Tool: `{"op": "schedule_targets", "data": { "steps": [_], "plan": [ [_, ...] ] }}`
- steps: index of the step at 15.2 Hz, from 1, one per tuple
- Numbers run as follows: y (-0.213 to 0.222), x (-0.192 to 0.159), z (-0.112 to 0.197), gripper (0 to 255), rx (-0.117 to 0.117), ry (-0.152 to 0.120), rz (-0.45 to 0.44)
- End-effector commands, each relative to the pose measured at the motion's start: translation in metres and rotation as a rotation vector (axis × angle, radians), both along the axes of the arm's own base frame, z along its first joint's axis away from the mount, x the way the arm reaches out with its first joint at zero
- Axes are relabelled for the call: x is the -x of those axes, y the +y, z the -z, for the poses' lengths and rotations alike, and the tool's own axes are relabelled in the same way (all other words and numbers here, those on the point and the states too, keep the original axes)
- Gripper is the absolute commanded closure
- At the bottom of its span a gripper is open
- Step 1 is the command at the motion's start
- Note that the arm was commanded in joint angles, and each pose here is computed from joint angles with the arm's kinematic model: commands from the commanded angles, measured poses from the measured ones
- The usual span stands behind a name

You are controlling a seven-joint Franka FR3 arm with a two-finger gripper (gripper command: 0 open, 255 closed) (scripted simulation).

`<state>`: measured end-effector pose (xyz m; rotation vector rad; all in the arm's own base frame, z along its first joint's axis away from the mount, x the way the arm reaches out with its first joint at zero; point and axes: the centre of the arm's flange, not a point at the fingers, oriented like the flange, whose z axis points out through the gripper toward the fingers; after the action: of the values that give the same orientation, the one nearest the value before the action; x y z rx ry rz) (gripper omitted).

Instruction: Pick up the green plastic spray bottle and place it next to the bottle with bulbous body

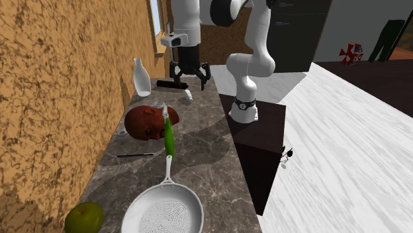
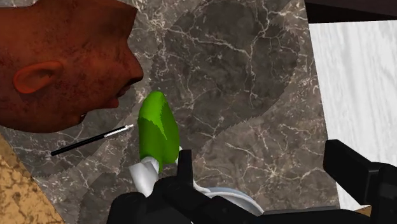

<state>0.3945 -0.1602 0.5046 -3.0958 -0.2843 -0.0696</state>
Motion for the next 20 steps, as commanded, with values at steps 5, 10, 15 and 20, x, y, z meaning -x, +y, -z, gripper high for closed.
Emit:
{"op": "schedule_targets", "data": {
  "steps": [5,10,15,20],
  "plan": [
    [-0.064,-0.041,0.030,0,-0.022,-0.013,-0.061],
    [-0.090,-0.062,0.055,0,-0.033,-0.019,-0.088],
    [-0.088,-0.064,0.081,0,-0.033,-0.019,-0.088],
    [-0.088,-0.064,0.084,0,-0.033,-0.019,-0.088]
  ]
}}
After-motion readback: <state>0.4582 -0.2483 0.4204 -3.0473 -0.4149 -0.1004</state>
